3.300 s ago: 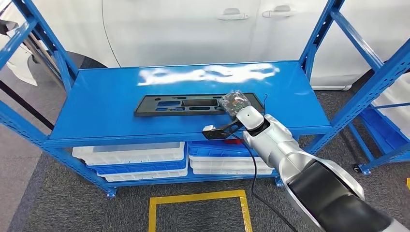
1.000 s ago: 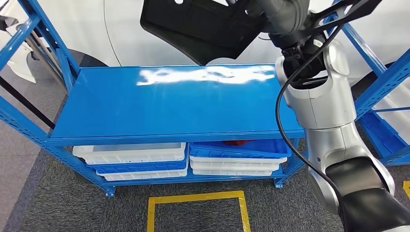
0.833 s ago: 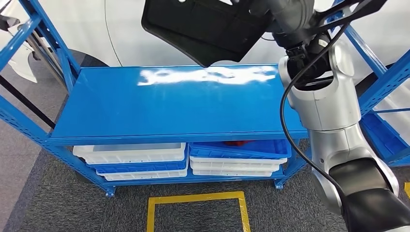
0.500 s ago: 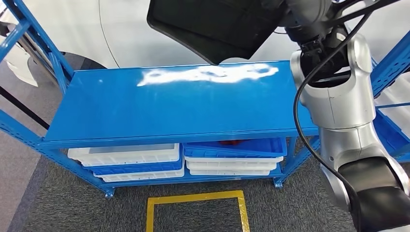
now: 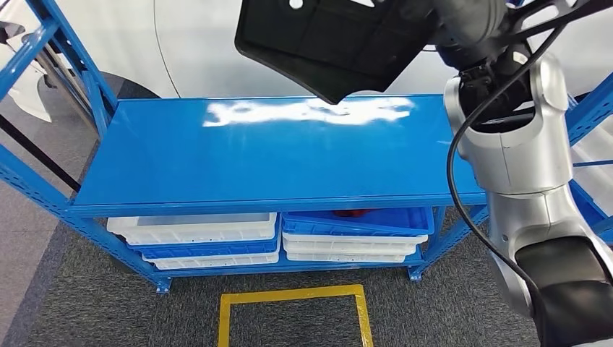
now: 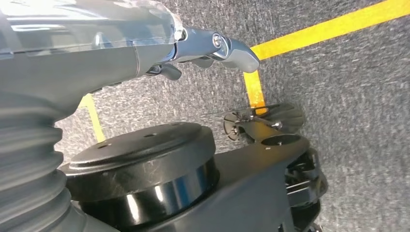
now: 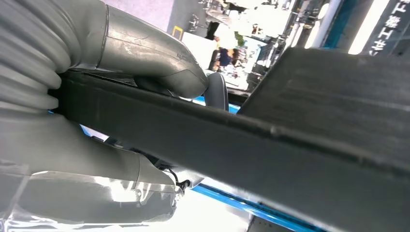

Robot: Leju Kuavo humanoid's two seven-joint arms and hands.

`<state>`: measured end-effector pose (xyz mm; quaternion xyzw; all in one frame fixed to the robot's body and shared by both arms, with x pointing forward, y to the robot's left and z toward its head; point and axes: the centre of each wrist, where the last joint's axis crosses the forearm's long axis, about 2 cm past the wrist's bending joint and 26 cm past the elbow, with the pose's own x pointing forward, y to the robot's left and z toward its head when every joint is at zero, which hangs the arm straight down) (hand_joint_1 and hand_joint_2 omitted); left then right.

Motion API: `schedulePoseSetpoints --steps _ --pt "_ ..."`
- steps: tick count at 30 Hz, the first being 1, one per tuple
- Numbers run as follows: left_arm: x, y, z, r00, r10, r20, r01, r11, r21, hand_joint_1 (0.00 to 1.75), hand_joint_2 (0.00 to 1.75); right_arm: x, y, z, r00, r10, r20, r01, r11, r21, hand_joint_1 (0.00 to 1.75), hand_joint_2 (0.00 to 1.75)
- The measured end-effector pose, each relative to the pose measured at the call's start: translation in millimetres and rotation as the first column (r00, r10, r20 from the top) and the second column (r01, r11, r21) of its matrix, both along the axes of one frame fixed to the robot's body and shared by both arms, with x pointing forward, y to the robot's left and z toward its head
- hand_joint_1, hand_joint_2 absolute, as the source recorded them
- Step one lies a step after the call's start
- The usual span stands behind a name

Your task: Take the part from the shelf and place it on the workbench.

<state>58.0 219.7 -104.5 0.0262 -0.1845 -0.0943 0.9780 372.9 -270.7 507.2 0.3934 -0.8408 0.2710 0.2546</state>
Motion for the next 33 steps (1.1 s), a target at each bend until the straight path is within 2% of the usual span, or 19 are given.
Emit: schedulePoseSetpoints --steps 5,9,17,33 --pt "0.2 1 0.0 1.000 0.011 -0.015 -0.011 1.000 0.016 0.00 1.75 -3 -1 -26 1.000 0.002 0.013 -0.001 0.999 -0.047 1.75 1.75" --pt "-1.0 1 -0.2 0.998 0.014 -0.057 -0.013 1.000 0.027 0.00 1.75 -17 -1 -50 0.998 0.013 0.056 -0.009 0.998 -0.062 1.75 1.75" --pt "7.5 3 1.2 0.995 0.046 -0.093 -0.034 0.992 0.118 0.00 1.75 -34 -1 -73 0.998 0.012 0.055 -0.008 0.998 -0.064 1.75 1.75" --pt "5.1 4 1.2 0.994 0.018 -0.104 0.003 0.980 0.197 0.00 1.75 -43 -16 -83 0.996 -0.054 0.074 0.059 0.997 -0.056 1.75 1.75"
